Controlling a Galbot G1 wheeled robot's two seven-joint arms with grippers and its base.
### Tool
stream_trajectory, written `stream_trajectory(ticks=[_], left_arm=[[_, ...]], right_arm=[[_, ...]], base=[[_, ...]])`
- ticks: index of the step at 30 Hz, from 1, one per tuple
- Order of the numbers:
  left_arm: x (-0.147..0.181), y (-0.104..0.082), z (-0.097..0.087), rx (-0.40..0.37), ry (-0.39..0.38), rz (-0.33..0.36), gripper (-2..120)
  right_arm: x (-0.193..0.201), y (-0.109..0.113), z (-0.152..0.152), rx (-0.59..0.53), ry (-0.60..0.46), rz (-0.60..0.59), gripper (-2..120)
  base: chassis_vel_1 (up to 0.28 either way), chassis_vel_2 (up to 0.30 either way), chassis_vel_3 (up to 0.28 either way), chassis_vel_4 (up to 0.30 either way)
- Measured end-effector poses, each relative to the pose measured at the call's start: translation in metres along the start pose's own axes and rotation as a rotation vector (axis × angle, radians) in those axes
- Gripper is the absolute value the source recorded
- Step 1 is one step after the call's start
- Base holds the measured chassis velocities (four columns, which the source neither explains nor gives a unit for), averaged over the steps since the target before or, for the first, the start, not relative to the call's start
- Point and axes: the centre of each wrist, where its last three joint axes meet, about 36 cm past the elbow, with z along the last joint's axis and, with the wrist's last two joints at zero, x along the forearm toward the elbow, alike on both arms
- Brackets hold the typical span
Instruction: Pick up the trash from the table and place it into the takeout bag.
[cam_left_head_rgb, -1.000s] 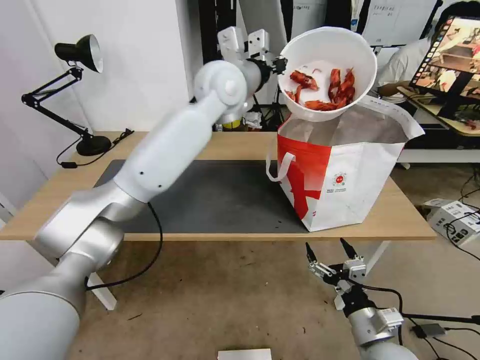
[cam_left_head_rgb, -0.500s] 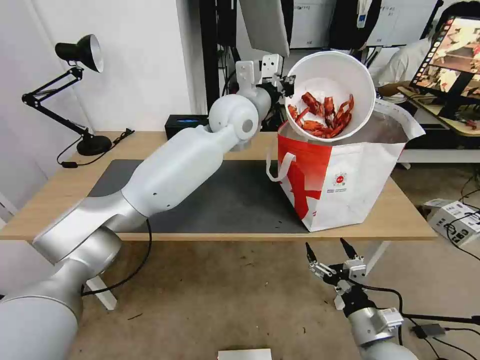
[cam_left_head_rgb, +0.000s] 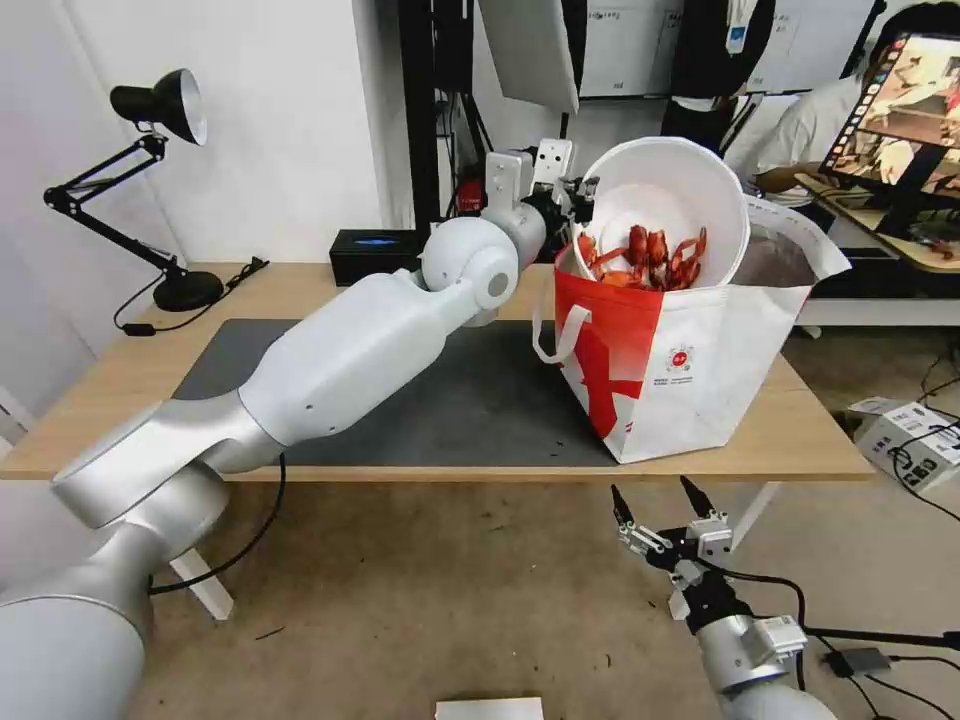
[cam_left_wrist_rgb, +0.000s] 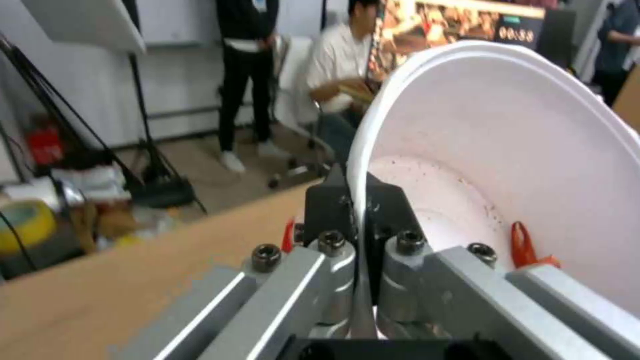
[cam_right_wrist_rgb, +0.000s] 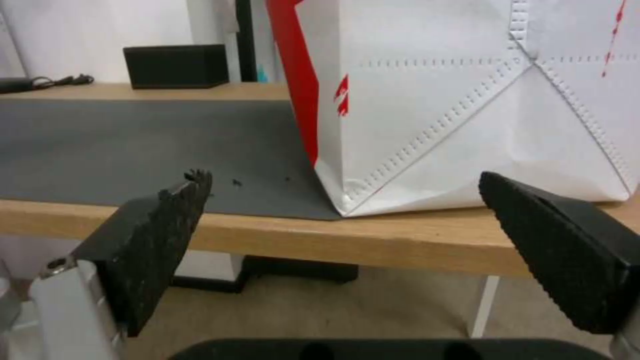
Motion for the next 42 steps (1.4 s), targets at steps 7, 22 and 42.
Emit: stream_trajectory(ticks=[7, 22, 42], left_arm=[[0.005, 0.012, 0.001, 0.003, 0.117, 0.016, 0], [0.012, 0.009, 0.009, 0.016, 0.188, 0.066, 38], [0.048, 0.039, 0.019, 0.081, -0.052, 0.023, 105]], right_arm=[[0.000, 0.000, 0.000, 0.000, 0.000, 0.000, 100], [0.000, 0.000, 0.000, 0.000, 0.000, 0.000, 100], [0.000, 0.000, 0.000, 0.000, 0.000, 0.000, 100]], base=[[0.000, 0.000, 0.000, 0.000], [0.000, 0.000, 0.000, 0.000], [0.000, 0.000, 0.000, 0.000]])
